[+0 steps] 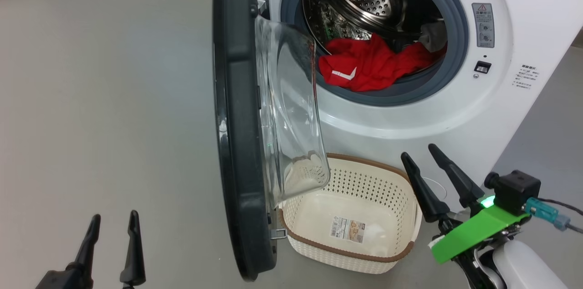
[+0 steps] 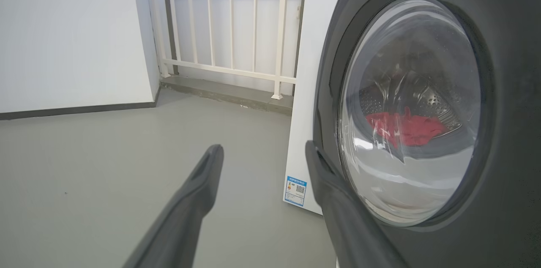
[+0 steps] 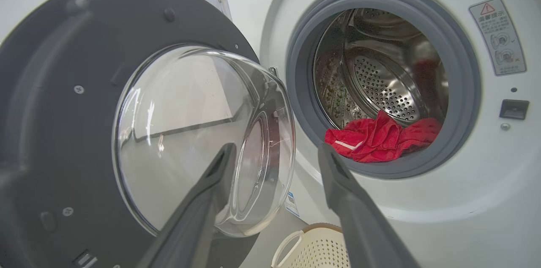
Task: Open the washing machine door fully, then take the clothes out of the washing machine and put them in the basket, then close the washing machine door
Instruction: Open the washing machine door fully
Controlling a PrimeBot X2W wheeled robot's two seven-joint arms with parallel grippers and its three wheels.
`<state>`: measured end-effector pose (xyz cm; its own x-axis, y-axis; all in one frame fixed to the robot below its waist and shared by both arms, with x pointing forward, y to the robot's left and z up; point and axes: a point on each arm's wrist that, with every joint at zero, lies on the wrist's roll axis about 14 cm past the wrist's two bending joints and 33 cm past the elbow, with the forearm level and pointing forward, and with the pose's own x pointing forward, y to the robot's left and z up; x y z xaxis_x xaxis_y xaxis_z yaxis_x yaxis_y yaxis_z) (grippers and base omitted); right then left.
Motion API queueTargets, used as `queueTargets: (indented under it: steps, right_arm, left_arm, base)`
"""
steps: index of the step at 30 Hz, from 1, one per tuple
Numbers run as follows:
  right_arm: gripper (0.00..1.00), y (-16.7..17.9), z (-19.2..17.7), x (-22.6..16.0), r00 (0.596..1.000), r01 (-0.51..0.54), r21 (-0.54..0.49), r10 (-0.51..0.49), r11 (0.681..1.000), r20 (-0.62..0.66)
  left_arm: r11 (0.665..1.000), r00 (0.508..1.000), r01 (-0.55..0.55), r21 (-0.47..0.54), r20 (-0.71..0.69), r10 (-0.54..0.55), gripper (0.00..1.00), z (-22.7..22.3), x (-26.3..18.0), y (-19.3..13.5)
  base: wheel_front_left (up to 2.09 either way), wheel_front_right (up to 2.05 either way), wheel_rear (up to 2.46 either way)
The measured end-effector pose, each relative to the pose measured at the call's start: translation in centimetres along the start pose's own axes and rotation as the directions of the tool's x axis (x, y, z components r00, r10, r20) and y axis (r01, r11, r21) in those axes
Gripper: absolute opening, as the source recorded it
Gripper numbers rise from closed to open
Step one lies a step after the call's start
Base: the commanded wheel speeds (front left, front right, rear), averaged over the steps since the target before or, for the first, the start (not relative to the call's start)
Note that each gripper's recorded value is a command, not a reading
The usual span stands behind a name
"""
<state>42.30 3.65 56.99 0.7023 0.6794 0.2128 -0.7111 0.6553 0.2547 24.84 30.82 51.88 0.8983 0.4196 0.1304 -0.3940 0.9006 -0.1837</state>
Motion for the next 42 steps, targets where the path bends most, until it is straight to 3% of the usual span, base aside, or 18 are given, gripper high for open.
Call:
queueTargets:
  steps: [10, 42]
  right_arm:
    - [1.00, -1.2, -1.0, -0.8, 0.998, 0.055, -0.024, -0.056, 0.998, -0.010]
    - [1.00, -1.1, -2.3, -1.5, 0.997, 0.067, -0.030, -0.069, 0.997, -0.046]
  left_arm:
    - [1.000, 1.000, 0.007, 0.005, -0.017, -0.007, 1.00, -0.5, 0.2, -0.3]
    - [1.000, 0.999, 0.022, 0.014, -0.024, -0.022, 1.00, -0.6, 0.2, -0.3]
  base:
    - [0.00, 0.00, 0.00]
    - [0.00, 0.00, 0.00]
